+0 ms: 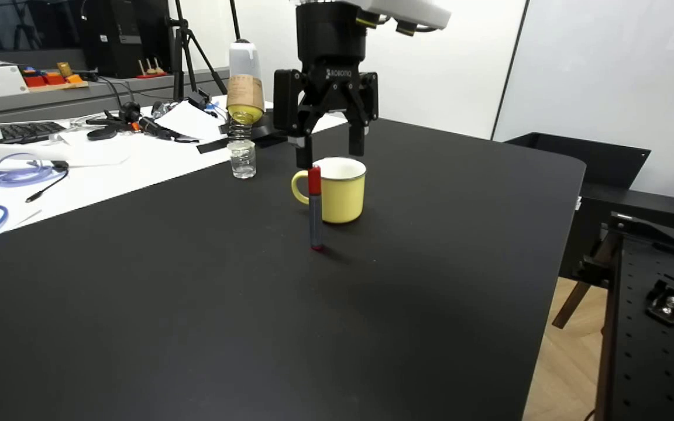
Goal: Pick up the red and grey marker and put it in the yellow cup
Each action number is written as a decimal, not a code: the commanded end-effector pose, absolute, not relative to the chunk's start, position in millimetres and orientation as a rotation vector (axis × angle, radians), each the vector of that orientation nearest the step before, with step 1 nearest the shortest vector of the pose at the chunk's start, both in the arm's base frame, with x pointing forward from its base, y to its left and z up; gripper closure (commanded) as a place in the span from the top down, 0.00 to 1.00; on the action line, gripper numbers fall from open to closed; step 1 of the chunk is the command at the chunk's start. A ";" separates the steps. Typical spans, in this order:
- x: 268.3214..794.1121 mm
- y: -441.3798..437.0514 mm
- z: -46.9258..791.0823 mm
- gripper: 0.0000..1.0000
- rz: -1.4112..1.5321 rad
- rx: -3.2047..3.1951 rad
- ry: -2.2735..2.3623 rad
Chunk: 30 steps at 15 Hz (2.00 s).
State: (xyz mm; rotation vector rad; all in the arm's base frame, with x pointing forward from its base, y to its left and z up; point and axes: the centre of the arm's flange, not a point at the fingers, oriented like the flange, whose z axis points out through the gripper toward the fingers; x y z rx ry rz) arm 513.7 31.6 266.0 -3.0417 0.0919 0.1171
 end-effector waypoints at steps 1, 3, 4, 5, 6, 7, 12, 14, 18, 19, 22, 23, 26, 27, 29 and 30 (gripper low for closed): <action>534.2 38.7 255.7 1.00 0.117 -3.064 0.118; 538.0 41.7 250.1 1.00 0.122 -3.065 0.110; 539.4 43.5 248.1 1.00 0.127 -3.065 0.105; 540.4 45.5 246.9 1.00 0.132 -3.064 0.099; 540.2 47.6 246.4 1.00 0.139 -3.062 0.088; 540.3 49.1 246.6 1.00 0.136 -3.062 0.080; 541.5 48.1 251.1 0.53 0.114 -3.061 0.076; 541.8 47.4 251.5 0.39 0.114 -3.062 0.077; 541.0 46.1 252.7 0.11 0.113 -3.064 0.077; 540.4 45.1 254.5 0.05 0.109 -3.065 0.078; 538.3 40.0 264.9 0.05 0.091 -3.086 0.069; 538.2 38.4 269.5 0.05 0.081 -3.092 0.063; 538.3 36.6 290.3 0.05 0.030 -3.133 0.019; 538.7 36.1 299.6 0.05 0.003 -3.145 0.006; 539.0 35.4 322.2 0.05 -0.057 -3.167 -0.005; 539.4 34.6 334.4 0.05 -0.085 -3.174 0.001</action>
